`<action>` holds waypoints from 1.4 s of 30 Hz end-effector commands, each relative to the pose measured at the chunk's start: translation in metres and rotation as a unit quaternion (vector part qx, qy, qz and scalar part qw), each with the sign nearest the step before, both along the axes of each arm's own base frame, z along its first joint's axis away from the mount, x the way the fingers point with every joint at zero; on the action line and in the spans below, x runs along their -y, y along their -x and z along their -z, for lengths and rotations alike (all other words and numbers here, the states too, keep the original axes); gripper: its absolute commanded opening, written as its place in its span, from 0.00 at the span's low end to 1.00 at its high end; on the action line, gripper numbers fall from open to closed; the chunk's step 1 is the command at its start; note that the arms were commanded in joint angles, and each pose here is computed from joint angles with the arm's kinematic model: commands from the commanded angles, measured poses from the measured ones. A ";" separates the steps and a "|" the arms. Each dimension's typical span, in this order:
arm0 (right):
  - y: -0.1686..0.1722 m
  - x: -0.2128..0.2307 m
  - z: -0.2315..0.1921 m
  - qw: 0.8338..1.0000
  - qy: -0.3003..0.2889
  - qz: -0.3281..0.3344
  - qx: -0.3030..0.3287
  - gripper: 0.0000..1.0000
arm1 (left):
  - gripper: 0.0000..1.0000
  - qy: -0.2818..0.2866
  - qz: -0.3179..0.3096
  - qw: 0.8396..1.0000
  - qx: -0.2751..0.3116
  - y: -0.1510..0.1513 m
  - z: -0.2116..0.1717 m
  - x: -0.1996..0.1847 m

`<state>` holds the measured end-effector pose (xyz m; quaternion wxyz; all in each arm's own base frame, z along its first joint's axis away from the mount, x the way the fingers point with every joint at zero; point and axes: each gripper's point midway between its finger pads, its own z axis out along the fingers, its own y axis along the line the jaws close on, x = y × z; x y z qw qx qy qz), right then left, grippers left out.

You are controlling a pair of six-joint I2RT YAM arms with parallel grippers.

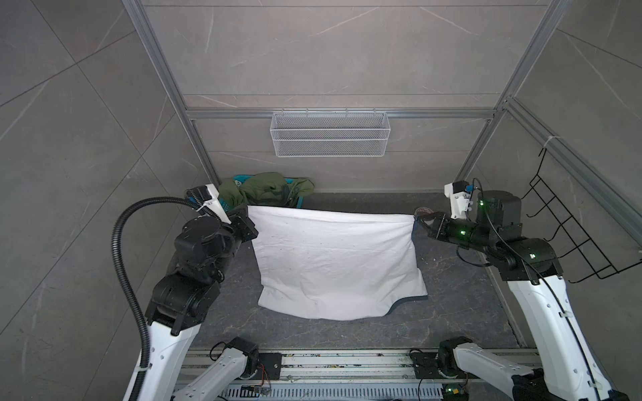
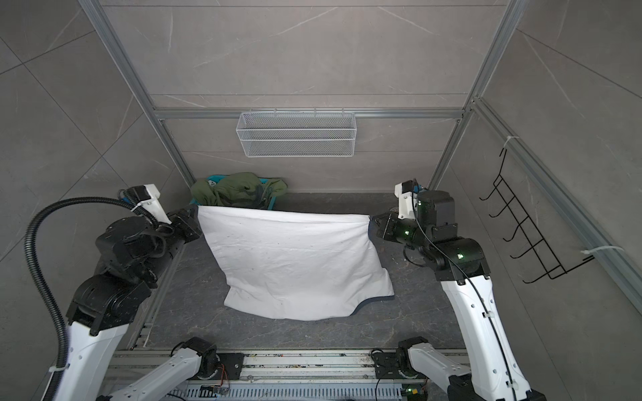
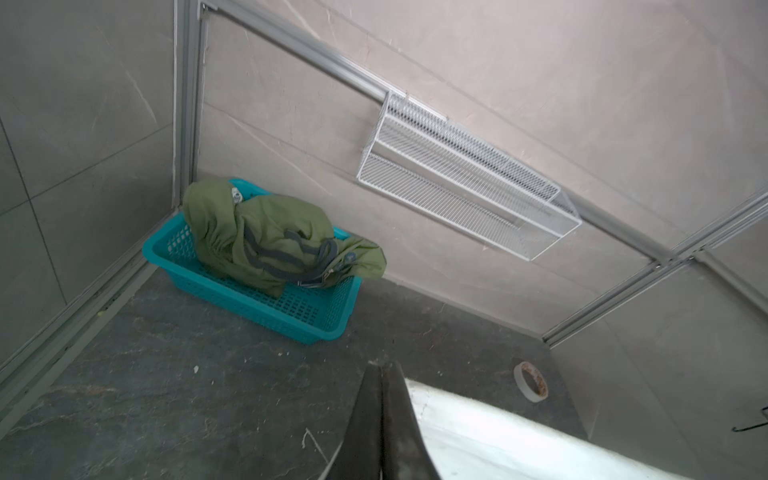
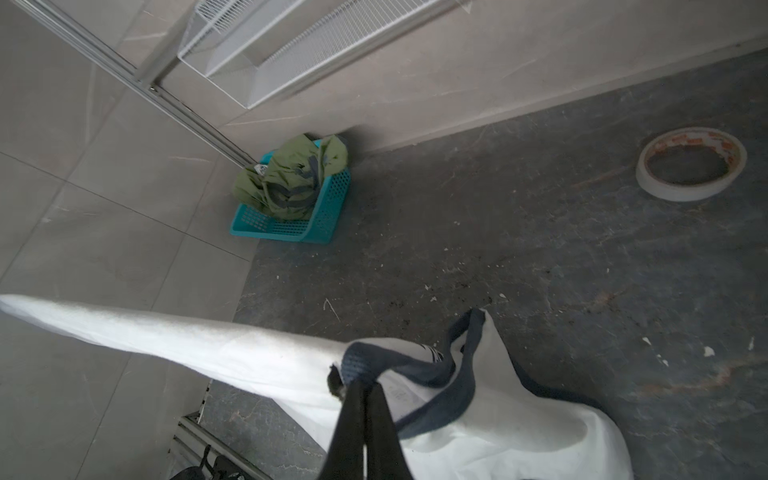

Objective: Fold and stack the tank tops
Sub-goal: 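Lift the white tank top high with both grippers, stretching it between them, then lay the white tank top flat on the table, swinging it away from the robot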

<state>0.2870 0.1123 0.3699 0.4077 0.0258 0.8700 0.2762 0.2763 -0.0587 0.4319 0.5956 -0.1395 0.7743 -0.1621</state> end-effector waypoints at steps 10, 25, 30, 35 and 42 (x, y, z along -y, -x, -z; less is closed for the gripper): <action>0.025 -0.001 -0.066 0.995 -0.014 -0.027 0.099 0.00 | 0.00 0.009 0.033 0.995 0.091 0.039 -0.054 -0.006; 0.150 -0.004 -0.182 0.962 -0.081 -0.102 0.240 0.00 | 0.00 0.081 0.164 0.950 0.254 0.179 -0.149 -0.011; 0.153 -0.004 -0.185 0.961 -0.088 -0.103 0.239 0.00 | 0.00 0.078 0.155 0.955 0.241 0.176 -0.144 -0.013; 0.110 -0.005 -0.149 0.975 -0.076 -0.079 0.195 0.00 | 0.00 0.062 0.114 0.980 0.150 0.114 -0.095 -0.004; 0.018 -0.023 -0.041 0.993 -0.067 -0.067 0.074 0.00 | 0.00 -0.009 -0.014 1.000 -0.023 0.010 0.016 -0.009</action>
